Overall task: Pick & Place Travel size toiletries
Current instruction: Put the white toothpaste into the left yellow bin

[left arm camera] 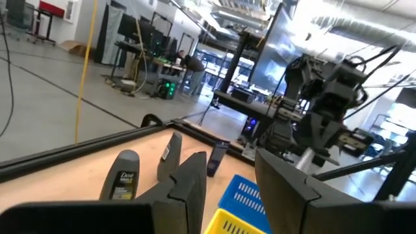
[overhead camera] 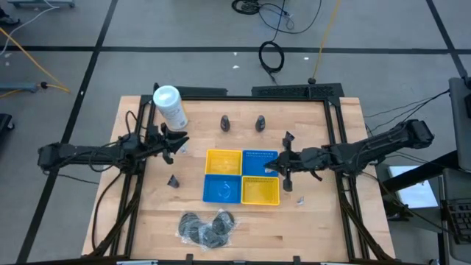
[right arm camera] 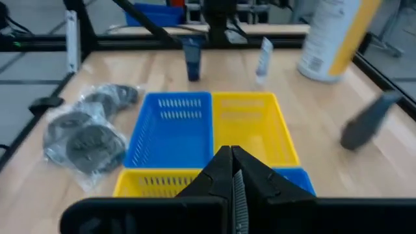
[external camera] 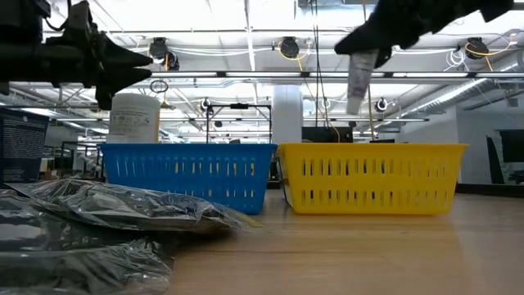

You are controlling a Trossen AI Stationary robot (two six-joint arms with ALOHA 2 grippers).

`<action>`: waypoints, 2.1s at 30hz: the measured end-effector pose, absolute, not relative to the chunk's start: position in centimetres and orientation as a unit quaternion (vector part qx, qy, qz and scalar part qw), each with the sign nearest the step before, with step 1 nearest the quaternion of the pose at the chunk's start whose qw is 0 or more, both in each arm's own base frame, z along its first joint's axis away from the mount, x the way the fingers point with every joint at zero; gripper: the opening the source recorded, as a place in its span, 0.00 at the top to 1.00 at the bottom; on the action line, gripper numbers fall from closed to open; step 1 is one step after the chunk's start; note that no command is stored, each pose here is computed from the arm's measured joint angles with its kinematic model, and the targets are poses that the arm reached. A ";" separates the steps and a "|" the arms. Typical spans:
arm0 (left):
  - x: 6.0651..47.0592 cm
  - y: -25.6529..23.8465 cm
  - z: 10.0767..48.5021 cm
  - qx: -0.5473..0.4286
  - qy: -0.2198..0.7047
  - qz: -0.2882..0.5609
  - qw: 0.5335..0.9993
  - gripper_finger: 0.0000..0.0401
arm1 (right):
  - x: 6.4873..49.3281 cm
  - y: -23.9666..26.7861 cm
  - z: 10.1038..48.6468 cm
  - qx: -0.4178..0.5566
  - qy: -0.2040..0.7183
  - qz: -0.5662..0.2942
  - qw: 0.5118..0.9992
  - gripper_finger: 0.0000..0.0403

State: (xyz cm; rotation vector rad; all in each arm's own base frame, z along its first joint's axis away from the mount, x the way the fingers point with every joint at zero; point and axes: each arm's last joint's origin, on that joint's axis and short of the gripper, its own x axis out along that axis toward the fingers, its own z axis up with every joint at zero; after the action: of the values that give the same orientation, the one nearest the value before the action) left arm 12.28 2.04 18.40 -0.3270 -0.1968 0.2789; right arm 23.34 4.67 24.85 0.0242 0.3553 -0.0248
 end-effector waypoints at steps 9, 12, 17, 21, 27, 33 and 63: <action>14.0 1.4 18.5 -0.143 -0.124 0.125 0.974 0.67 | 26.6 5.5 25.0 -0.003 0.164 0.016 0.986 1.00; 14.5 1.3 18.5 -0.138 -0.128 0.119 0.975 0.67 | 27.7 5.9 25.0 -0.004 0.152 0.025 0.988 1.00; 16.1 0.9 18.9 -0.136 -0.110 0.103 0.979 0.67 | 29.0 5.9 25.1 -0.007 0.135 0.039 0.990 1.00; 18.2 0.2 19.9 -0.127 -0.091 0.056 0.986 0.67 | 29.7 5.6 25.2 -0.012 0.134 0.034 0.990 1.00; 22.2 -1.0 21.0 -0.106 -0.063 0.006 0.992 0.67 | 29.7 5.3 25.6 -0.014 0.129 0.030 0.991 1.00; 26.5 -1.8 20.7 -0.091 -0.010 0.005 0.996 0.67 | 29.7 5.3 25.6 -0.014 0.128 0.030 0.991 1.00; 33.4 -4.5 21.1 -0.032 0.081 -0.001 0.996 0.58 | 28.4 5.1 27.6 -0.025 0.092 0.029 0.995 1.00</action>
State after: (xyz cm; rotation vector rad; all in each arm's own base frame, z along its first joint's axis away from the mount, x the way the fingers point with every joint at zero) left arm 33.36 -4.53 21.12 -0.0645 0.1616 -0.0029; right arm 28.45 5.07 27.63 -0.0504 0.1841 0.0585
